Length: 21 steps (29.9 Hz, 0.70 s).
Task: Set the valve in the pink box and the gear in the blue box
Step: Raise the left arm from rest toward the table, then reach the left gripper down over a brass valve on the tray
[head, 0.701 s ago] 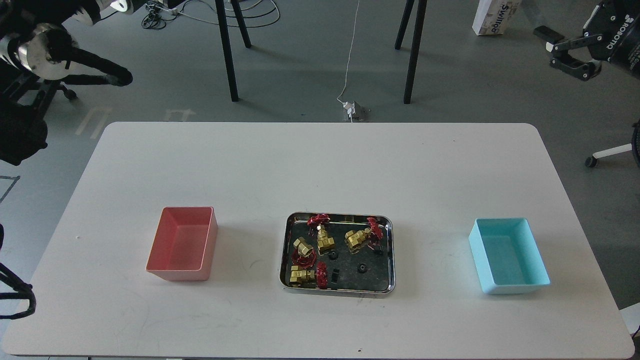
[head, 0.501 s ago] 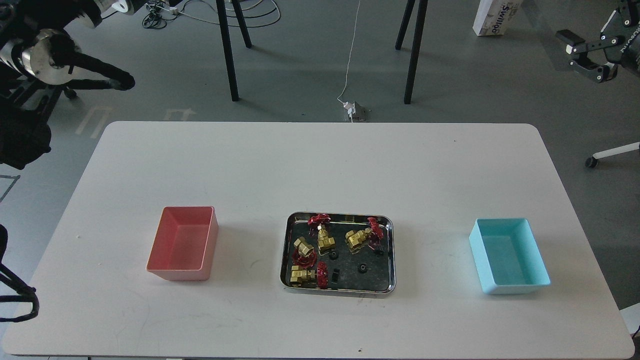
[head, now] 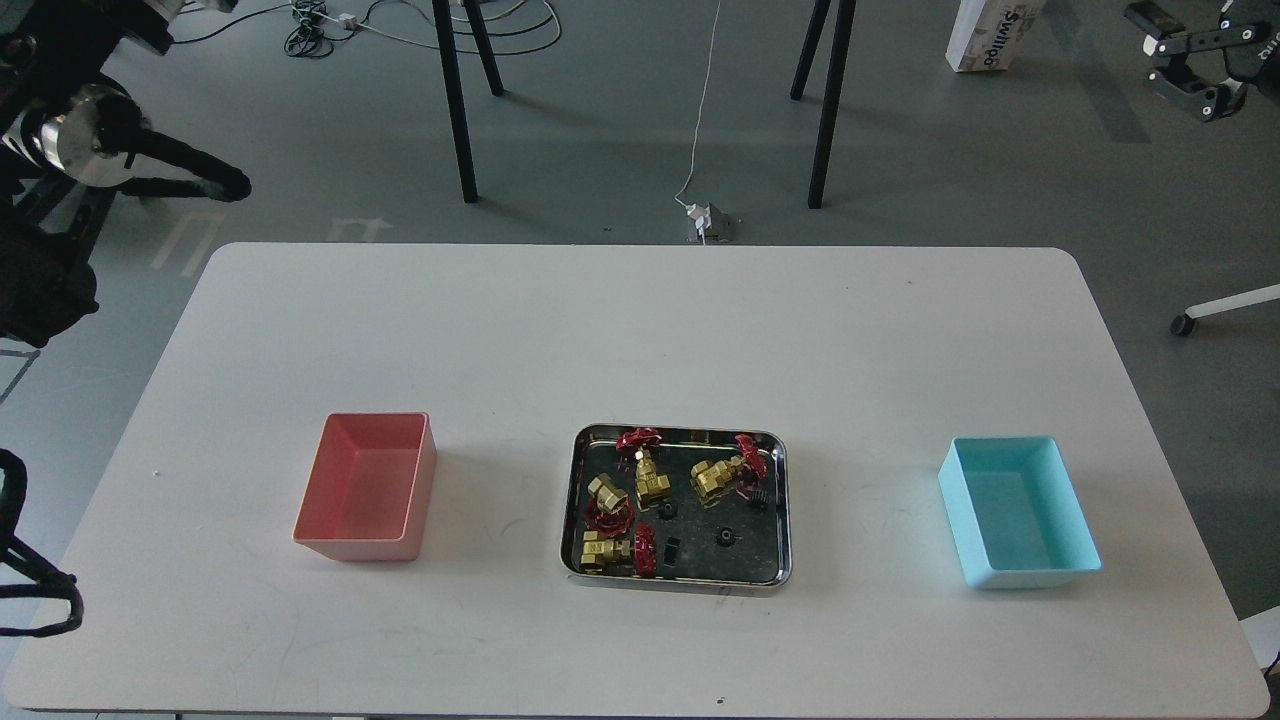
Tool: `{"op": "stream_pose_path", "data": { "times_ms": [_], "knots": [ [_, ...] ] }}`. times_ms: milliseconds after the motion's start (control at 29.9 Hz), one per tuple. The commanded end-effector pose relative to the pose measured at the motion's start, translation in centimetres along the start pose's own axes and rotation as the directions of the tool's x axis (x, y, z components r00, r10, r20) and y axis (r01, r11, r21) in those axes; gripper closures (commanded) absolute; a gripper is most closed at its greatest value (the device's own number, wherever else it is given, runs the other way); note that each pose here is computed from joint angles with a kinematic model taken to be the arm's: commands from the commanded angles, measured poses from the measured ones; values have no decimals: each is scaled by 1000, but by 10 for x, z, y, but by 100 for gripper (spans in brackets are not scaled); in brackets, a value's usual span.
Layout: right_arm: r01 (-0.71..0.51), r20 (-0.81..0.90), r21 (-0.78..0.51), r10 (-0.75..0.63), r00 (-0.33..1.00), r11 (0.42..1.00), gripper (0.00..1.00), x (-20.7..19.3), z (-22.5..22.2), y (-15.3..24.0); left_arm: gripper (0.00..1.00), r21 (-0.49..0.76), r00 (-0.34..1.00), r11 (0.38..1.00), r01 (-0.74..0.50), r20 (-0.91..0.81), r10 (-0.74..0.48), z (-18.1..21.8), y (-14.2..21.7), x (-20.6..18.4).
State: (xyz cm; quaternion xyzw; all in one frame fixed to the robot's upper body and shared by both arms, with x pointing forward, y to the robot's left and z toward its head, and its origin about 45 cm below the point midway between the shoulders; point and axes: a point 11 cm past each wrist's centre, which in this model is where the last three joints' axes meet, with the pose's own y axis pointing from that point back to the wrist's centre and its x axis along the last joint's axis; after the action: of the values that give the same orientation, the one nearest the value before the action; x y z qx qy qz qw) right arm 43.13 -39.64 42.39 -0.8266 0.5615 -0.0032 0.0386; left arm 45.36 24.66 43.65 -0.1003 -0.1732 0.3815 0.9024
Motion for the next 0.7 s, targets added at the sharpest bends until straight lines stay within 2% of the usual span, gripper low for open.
{"op": "stream_pose_path", "data": {
  "times_ms": [0, 67, 167, 234, 367, 534, 668],
  "knots": [
    [8, -5, 13, -8, 1000, 1000, 1, -2, -8, -2, 0, 75, 965, 979, 192, 169, -202, 14, 5, -45],
    [5, -9, 18, -5, 1000, 1000, 1, 0, -11, -1, 0, 127, 938, 972, 198, 262, -226, 13, 3, -61],
    [2, -16, 27, -2, 1000, 1000, 1, 1, -17, 0, 3, 234, 845, 936, 263, 412, -341, -1, 6, -96],
    [1, -23, 40, -1, 1000, 999, 1, 0, -24, -2, 8, 268, 723, 926, 266, 580, -375, -8, 3, -112],
    [0, -46, 56, 3, 999, 998, 1, -1, -41, -3, 8, 284, 394, 921, 268, 840, -374, -39, -6, -154],
    [4, -71, 81, 2, 997, 997, 1, -2, -58, -4, 6, 446, 10, 827, 343, 879, -478, -86, 10, -193],
    [11, -110, 70, -3, 994, 997, 1, -2, -58, -4, 3, 545, -45, 721, 428, 810, -585, -121, 34, -226]
  ]
}}
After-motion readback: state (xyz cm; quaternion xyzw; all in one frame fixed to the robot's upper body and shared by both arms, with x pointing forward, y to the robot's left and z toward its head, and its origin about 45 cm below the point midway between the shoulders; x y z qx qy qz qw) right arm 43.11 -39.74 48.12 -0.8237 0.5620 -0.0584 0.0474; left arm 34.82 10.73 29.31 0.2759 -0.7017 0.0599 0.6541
